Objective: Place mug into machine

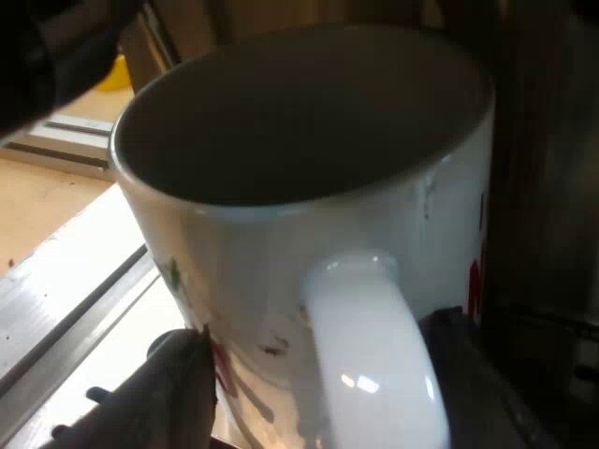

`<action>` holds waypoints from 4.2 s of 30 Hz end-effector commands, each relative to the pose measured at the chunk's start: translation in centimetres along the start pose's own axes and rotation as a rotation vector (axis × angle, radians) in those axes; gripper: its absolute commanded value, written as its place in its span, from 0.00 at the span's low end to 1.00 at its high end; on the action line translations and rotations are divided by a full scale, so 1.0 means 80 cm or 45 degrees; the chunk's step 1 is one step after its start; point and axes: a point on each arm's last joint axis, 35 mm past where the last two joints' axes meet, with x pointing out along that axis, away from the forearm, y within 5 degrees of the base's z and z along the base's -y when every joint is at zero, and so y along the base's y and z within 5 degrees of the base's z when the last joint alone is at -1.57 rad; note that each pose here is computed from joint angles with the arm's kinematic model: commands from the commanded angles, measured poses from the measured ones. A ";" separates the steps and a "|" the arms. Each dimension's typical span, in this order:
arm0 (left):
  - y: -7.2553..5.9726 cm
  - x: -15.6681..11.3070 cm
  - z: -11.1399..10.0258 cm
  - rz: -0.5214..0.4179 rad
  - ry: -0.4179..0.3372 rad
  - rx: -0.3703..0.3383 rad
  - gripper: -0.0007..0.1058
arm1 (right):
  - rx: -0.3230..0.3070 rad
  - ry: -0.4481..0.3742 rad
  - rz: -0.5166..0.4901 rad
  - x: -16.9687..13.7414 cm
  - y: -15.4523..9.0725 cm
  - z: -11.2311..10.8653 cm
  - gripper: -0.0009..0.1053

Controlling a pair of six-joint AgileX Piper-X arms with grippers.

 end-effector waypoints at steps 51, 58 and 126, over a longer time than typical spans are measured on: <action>-0.034 -0.089 0.154 -0.048 -0.119 0.049 0.80 | -0.103 -0.207 -0.112 -0.206 0.039 0.177 0.01; -0.034 -0.089 0.154 -0.052 -0.117 -0.026 0.80 | -0.126 -0.152 -0.177 -0.165 0.049 0.180 0.01; -0.025 -0.048 0.214 0.175 0.022 -0.142 0.80 | -0.156 0.168 -0.202 -0.263 -0.066 0.229 0.58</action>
